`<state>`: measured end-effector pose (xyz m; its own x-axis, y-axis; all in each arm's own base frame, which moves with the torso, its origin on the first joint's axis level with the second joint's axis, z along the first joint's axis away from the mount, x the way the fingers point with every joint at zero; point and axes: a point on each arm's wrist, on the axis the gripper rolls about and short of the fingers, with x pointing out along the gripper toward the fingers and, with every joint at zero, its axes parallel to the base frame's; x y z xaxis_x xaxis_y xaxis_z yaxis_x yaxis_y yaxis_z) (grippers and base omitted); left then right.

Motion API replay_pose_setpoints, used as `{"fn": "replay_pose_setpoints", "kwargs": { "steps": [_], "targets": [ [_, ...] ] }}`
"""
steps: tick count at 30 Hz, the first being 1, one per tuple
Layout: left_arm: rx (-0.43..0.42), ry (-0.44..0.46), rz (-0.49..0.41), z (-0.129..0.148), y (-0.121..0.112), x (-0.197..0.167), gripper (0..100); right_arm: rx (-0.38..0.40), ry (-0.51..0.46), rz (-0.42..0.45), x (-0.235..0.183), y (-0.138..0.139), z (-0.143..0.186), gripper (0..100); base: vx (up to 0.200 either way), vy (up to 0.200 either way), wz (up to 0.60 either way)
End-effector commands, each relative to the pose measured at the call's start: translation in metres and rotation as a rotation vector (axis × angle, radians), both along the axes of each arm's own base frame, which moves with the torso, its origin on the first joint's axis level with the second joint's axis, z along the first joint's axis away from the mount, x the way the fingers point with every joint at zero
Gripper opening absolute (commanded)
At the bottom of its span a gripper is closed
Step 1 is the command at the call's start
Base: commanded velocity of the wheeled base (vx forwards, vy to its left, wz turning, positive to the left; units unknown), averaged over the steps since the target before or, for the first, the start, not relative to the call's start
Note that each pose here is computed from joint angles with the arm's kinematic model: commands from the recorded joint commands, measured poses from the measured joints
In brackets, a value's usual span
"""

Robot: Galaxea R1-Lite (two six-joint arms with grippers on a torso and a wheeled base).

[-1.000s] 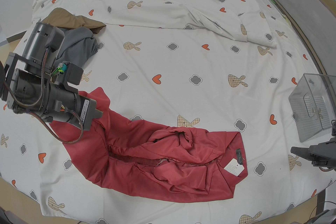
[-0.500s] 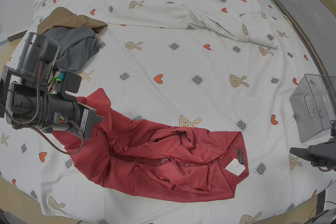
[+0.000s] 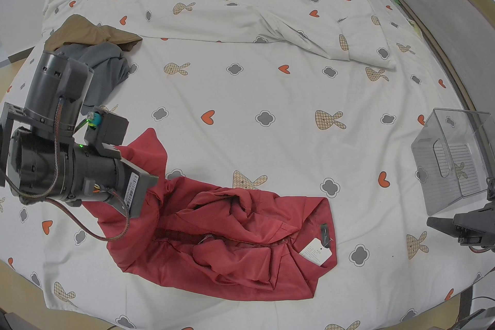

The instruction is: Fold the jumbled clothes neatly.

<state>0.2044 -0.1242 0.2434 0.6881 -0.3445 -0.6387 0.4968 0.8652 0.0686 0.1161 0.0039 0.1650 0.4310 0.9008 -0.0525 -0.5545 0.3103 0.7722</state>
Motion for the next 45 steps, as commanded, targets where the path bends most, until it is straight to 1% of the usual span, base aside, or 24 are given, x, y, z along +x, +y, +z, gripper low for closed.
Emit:
{"fn": "replay_pose_setpoints", "kwargs": {
  "steps": [1, 3, 4, 5, 7, 8, 9, 10, 12, 13, 15, 18, 19, 21, 24, 25, 28, 32, 35, 40, 41, 45],
  "targets": [
    [0.008, 0.014, -0.019, -0.003, -0.02, 0.004, 0, 0.0, 0.003, 0.0, 0.001, 0.0, 0.0, 100, 0.0, 0.0, 0.0],
    [-0.018, 0.033, -0.02, -0.003, -0.032, 0.008, 0, 0.0, 0.001, 0.0, 0.0, 0.0, 0.0, 100, 0.0, 0.0, 0.0],
    [-0.018, 0.033, -0.02, -0.003, -0.032, 0.008, 0, 0.0, 0.001, 0.0, 0.0, 0.0, 0.0, 100, 0.0, 0.0, 0.0],
    [-0.026, 0.052, -0.044, -0.006, -0.05, 0.011, 0, 0.0, 0.003, 0.0, 0.001, 0.0, 0.0, 100, 0.0, 0.0, 0.0],
    [-0.024, 0.062, -0.061, -0.009, -0.06, 0.014, 0, 0.0, 0.001, 0.001, 0.0, 0.0, 0.0, 100, 0.0, 0.0, 0.0],
    [-0.015, 0.074, -0.077, -0.014, -0.069, 0.015, 0, 0.0, 0.003, 0.0, 0.001, 0.0, 0.0, 100, 0.0, 0.0, 0.0],
    [-0.014, 0.075, -0.078, -0.014, -0.07, 0.016, 0, 0.0, 0.003, 0.0, 0.001, 0.0, 0.0, 100, 0.0, 0.0, 0.0],
    [0.002, 0.089, -0.093, -0.021, -0.08, 0.018, 0, 0.0, 0.003, 0.0, 0.001, 0.0, 0.0, 100, 0.0, 0.0, 0.0],
    [0.008, 0.093, -0.096, -0.024, -0.084, 0.019, 0, 0.001, 0.003, 0.001, 0.001, 0.0, 0.0, 100, 0.0, 0.0, 0.0],
    [0.032, 0.103, -0.108, -0.033, -0.097, 0.021, 0, 0.001, 0.003, 0.003, 0.001, 0.0, 0.0, 100, 0.0, 0.0, 0.0],
    [0.043, 0.118, -0.118, -0.041, -0.108, 0.022, 0, 0.001, 0.003, 0.003, 0.001, 0.0, 0.0, 100, 0.0, 0.0, 0.0],
    [0.048, 0.129, -0.125, -0.045, -0.115, 0.022, 0, 0.001, 0.003, 0.003, 0.001, 0.0, 0.0, 100, 0.0, 0.0, 0.0],
    [0.06, 0.139, -0.138, -0.051, -0.123, 0.023, 0, 0.001, 0.003, 0.003, 0.001, 0.0, 0.0, 100, 0.0, 0.0, 0.0],
    [0.066, 0.144, -0.146, -0.055, -0.129, 0.023, 0, 0.001, 0.003, 0.003, 0.001, 0.0, 0.0, 100, 0.0, 0.0, 0.0],
    [0.058, 0.147, -0.147, -0.055, -0.135, 0.022, 0, 0.001, 0.003, 0.003, 0.001, 0.0, 0.0, 100, 0.0, 0.0, 0.0],
    [0.053, 0.14, -0.142, -0.053, -0.141, 0.022, 0, 0.001, 0.003, 0.003, 0.001, 0.0, 0.0, 100, 0.0, 0.0, 0.0],
    [0.064, 0.13, -0.134, -0.055, -0.147, 0.023, 0, 0.001, 0.003, 0.003, 0.001, 0.0, 0.0, 100, 0.0, 0.0, 0.0],
    [0.07, 0.128, -0.155, -0.056, -0.152, 0.019, 0, 0.001, 0.003, 0.003, 0.001, 0.0, 0.0, 100, 0.0, 0.0, 0.0],
    [0.093, 0.135, -0.165, -0.064, -0.161, 0.017, 0, 0.001, 0.003, 0.003, 0.001, 0.0, 0.0, 100, 0.0, 0.0, 0.0],
    [0.134, 0.122, -0.136, -0.076, -0.168, 0.023, 0, 0.0, 0.001, 0.003, 0.0, 0.0, 0.0, 100, 0.0, 0.0, 0.0],
    [0.131, 0.12, -0.136, -0.076, -0.171, 0.025, 100, 0.0, 0.001, 0.003, 0.0, 0.0, 0.0, 100, 0.0, 0.0, 0.0],
    [0.116, 0.114, -0.146, -0.075, -0.181, 0.025, 100, 0.001, 0.003, 0.003, 0.001, 0.0, 0.0, 100, 0.0, 0.0, 0.0]
  ]
}}
